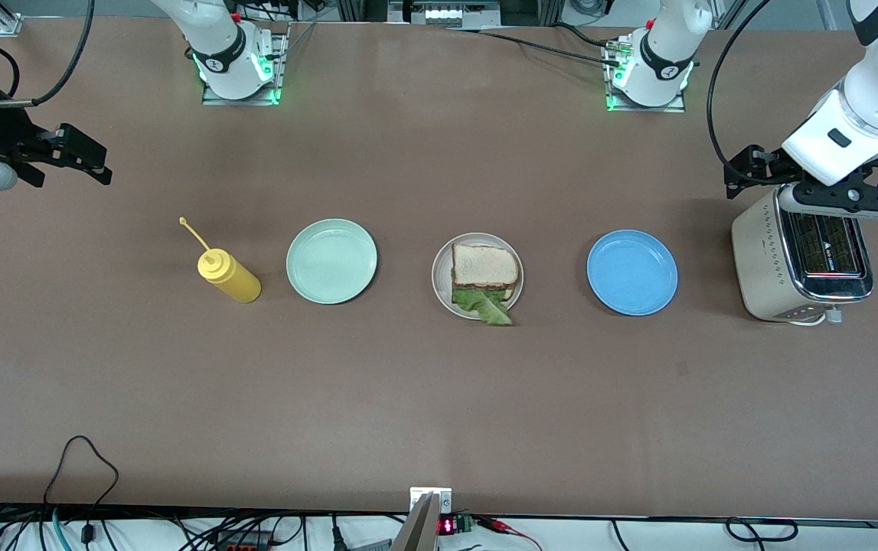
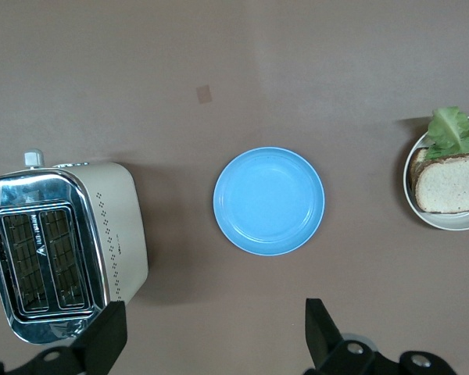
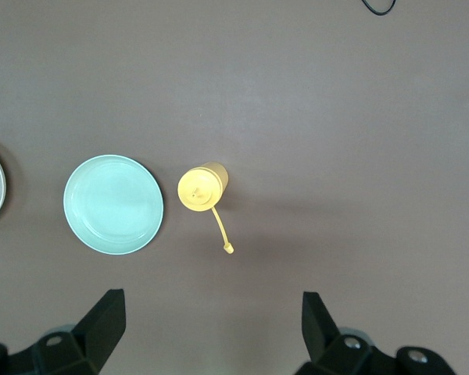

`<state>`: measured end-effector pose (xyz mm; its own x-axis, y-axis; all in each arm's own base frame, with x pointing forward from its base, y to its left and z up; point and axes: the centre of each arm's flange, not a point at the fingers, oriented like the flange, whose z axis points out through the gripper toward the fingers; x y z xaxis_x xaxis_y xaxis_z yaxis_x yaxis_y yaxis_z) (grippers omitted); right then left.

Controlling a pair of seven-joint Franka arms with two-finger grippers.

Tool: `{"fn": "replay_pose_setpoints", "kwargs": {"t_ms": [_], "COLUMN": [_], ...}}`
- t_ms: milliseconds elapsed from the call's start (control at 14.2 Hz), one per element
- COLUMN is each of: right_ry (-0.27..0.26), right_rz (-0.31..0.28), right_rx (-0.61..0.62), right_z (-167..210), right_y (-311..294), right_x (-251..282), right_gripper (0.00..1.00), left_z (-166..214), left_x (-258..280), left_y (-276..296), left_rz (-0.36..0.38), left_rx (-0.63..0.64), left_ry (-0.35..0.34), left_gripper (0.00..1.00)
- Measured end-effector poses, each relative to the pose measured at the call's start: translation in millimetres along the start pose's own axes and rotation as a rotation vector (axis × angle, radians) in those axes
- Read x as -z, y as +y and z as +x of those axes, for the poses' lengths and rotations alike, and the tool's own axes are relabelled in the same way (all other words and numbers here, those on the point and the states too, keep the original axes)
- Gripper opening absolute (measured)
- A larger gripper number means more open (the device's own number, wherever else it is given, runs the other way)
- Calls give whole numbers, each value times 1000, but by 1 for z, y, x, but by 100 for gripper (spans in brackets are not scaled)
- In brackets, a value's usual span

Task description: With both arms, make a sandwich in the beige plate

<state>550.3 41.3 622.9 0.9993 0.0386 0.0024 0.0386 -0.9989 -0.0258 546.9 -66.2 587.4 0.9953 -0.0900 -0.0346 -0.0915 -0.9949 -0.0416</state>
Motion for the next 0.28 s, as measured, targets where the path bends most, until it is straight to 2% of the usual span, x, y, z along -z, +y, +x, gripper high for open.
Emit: {"fn": "replay_pose_setpoints", "kwargs": {"t_ms": [282], "right_ry": [-14], "right_rz": [1], "right_rx": [3], "right_z": [4], "right_y": [0], "right_x": [-8], "right_gripper": [100], "left_z": [1], "left_x": [6], "left_y": [0], "left_rz": [-52], "left_rx": [28], "left_ry": [11], "left_gripper": [100]}}
